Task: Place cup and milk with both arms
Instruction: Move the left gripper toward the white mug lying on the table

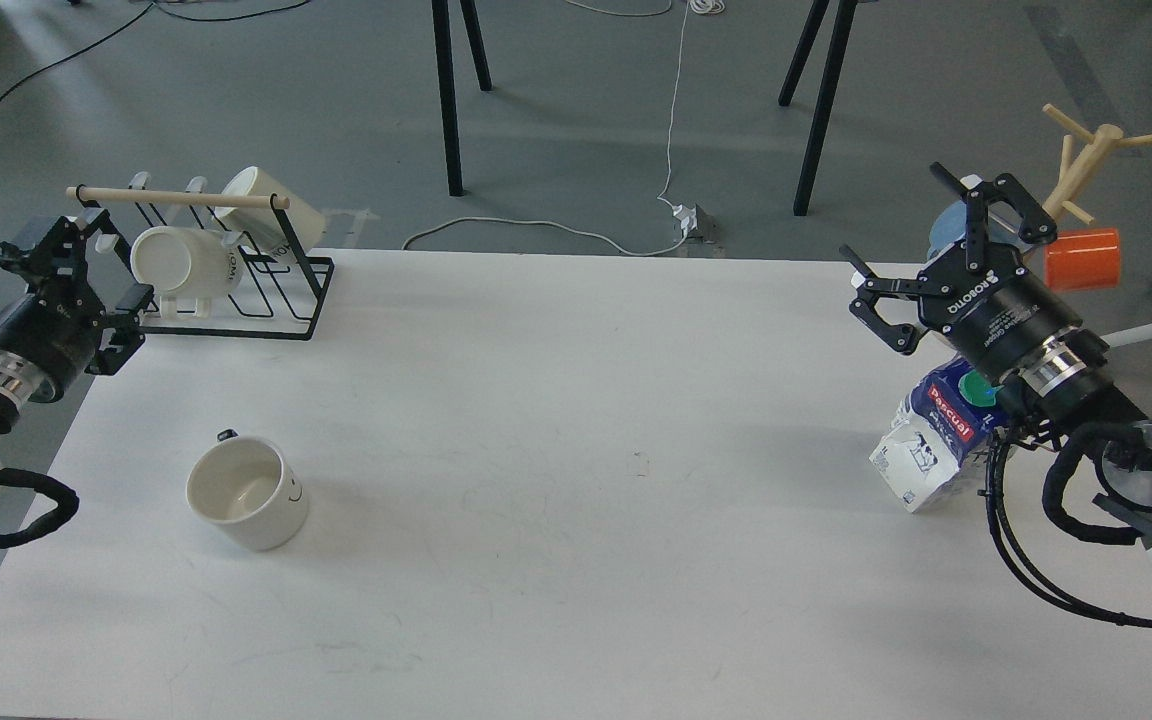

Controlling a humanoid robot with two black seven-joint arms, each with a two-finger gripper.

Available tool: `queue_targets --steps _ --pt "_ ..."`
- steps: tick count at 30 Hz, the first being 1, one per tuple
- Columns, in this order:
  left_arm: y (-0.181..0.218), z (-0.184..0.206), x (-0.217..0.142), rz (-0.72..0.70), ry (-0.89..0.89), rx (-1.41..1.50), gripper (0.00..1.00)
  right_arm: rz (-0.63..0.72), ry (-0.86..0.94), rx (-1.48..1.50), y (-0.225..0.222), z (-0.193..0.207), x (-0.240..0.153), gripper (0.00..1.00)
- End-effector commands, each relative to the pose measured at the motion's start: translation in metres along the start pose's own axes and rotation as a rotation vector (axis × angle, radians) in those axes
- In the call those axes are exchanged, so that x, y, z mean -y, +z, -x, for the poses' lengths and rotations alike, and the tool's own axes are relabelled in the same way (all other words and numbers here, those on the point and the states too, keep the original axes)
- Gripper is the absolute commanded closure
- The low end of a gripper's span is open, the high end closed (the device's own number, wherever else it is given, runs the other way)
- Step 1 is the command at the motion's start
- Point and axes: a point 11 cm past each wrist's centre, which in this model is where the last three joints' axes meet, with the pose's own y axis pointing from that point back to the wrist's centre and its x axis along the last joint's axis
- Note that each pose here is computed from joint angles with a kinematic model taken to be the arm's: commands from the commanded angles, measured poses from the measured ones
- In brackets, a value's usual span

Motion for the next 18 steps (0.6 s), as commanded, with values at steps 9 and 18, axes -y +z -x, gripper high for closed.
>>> queue_targets --steps 9,18 --pt "0.011 -0.025 -0.011 0.003 0.053 0.031 0.01 -0.005 -0.005 0.005 0.000 0.002 0.001 0.02" --pt "0.000 -0.029 -0.019 -0.086 0.019 0.151 0.01 -0.009 -0.001 0.006 0.001 0.000 0.001 0.02"
